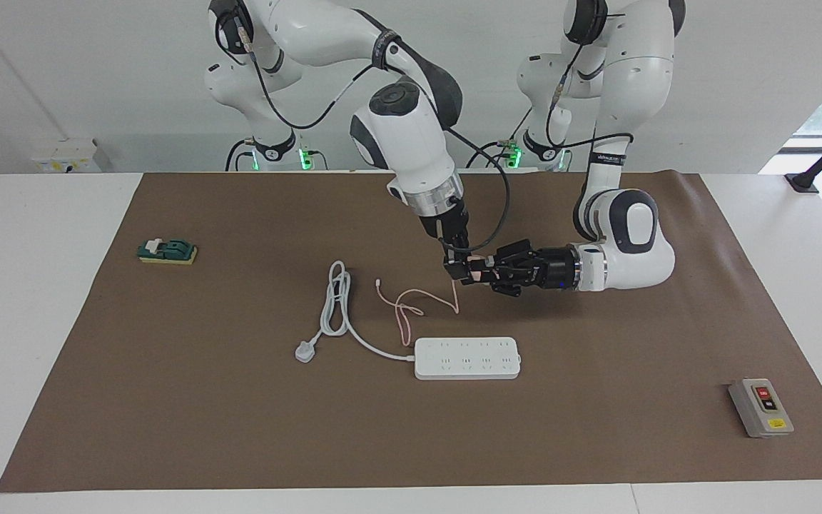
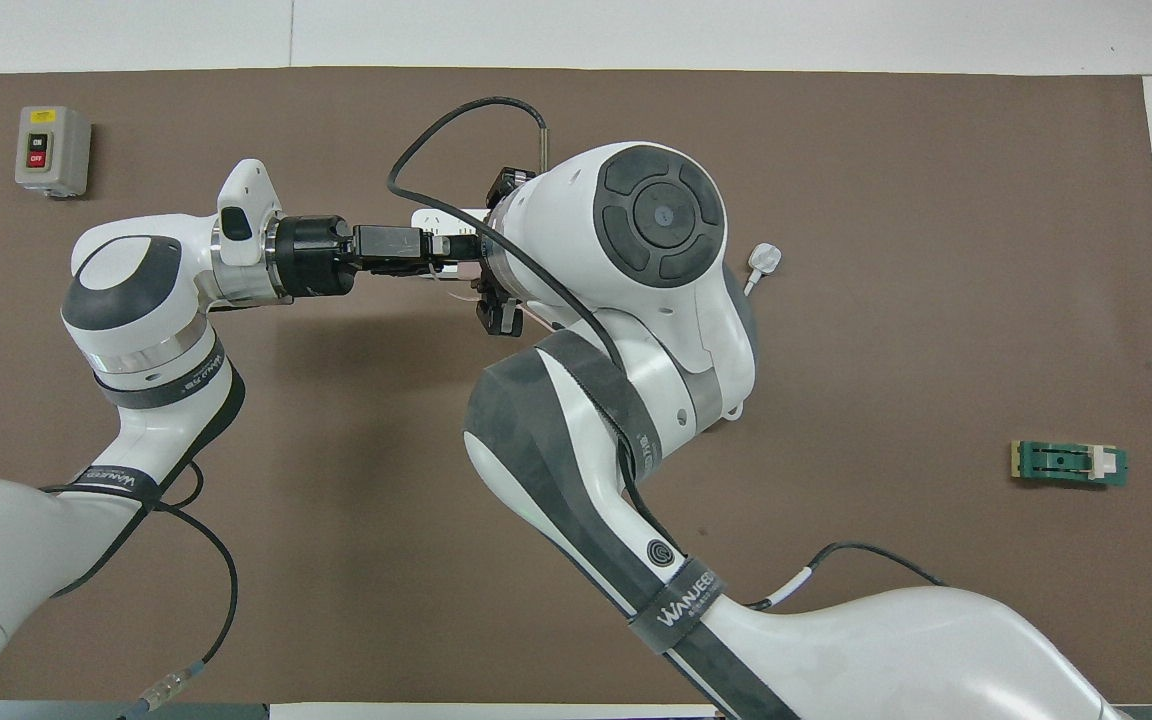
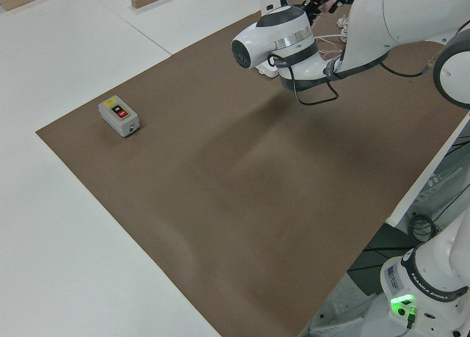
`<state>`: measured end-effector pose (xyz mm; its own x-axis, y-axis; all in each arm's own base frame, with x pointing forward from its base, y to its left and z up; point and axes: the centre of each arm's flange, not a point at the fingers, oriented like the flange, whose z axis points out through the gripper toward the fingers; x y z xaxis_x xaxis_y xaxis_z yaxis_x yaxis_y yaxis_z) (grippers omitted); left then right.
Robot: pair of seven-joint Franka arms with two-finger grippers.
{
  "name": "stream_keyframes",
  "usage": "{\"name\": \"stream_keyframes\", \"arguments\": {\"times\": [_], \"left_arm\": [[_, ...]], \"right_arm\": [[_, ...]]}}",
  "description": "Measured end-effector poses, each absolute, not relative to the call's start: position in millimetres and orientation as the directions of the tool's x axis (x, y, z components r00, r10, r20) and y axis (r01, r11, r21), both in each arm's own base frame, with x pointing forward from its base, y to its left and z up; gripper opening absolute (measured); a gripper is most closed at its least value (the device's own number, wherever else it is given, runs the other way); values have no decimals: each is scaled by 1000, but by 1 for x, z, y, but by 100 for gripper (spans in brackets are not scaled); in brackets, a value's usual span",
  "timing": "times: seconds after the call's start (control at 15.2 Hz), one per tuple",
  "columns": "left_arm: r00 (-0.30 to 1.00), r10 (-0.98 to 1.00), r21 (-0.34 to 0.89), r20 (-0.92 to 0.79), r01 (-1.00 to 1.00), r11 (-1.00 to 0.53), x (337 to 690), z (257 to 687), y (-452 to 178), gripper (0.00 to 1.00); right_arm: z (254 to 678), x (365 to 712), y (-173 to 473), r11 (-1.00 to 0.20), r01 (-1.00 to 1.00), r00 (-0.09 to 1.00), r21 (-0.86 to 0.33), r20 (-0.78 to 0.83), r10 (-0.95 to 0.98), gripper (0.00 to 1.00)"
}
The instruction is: Plug charger into power strip
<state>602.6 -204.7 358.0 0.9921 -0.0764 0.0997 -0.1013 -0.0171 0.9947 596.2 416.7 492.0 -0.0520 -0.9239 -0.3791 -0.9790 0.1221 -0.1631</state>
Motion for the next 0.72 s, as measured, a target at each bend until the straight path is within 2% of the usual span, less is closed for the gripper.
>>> {"name": "stream_keyframes", "arguments": {"times": [0.13,0.2,0.26,0.53,0.72], "left_arm": [[991,-97,995,94,-98,-35,600,359,-206,32],[990,-102,994,96,-100,-40,600,360,-206,32],[990,-103,994,98,-103,-42,600,361,-207,32],[962,-217,966,165,-202,-160,602,369,-202,32],[899,-360,889,249,-360,-284,610,405,-197,32]], "right_arm": [[494,598,415,136,-979,-65,-153,-397,-916,79],[495,601,410,148,-978,-77,-148,-406,-911,91],[496,604,406,160,-977,-89,-141,-415,-906,96],[506,614,387,180,-972,-101,-149,-424,-900,100],[514,621,362,107,-980,-34,-166,-394,-918,100]]}}
